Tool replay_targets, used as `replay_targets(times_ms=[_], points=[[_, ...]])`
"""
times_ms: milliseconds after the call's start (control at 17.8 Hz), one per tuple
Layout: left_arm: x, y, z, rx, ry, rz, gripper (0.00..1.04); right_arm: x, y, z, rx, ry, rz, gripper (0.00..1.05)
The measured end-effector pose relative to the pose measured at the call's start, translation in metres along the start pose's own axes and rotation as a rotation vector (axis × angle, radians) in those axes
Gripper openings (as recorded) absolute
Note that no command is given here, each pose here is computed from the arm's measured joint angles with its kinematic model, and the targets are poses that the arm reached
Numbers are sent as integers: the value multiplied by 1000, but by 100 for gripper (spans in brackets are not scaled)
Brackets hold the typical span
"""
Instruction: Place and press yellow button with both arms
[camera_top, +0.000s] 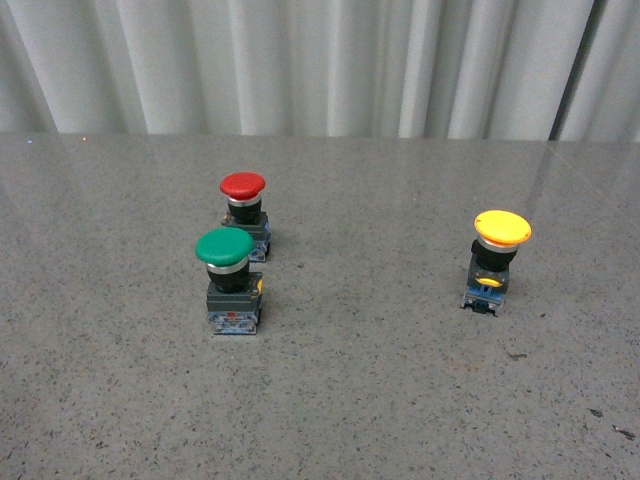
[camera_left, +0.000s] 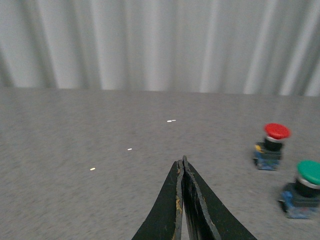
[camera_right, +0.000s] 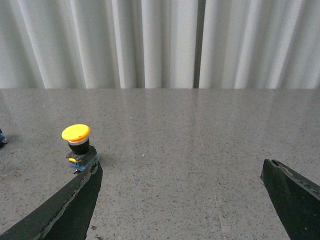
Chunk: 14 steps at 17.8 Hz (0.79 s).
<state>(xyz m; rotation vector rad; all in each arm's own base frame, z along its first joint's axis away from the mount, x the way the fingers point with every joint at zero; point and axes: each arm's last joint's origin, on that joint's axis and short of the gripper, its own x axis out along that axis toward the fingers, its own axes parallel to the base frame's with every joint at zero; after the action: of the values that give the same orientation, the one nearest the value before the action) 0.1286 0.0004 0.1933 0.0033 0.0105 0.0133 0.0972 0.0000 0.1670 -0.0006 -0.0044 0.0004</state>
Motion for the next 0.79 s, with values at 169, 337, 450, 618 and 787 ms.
replay_targets(times_ms=[169,337,450,618,787], points=[[-6,-1,-6,-1,-10,-19,2,0,0,0,0,1,0,98],[-10,0,-13,-1,-4,-14,2,0,0,0,0,1,0,98],[-12,0,-15,-1,-7,-14,2,0,0,0,0,1,0,98],[-15,0,-17,-1,-10,-14,2,0,0,0,0,1,0,98],[-18,0,-22,-1,-26,-15,2,0,0,0,0,1,0,98]])
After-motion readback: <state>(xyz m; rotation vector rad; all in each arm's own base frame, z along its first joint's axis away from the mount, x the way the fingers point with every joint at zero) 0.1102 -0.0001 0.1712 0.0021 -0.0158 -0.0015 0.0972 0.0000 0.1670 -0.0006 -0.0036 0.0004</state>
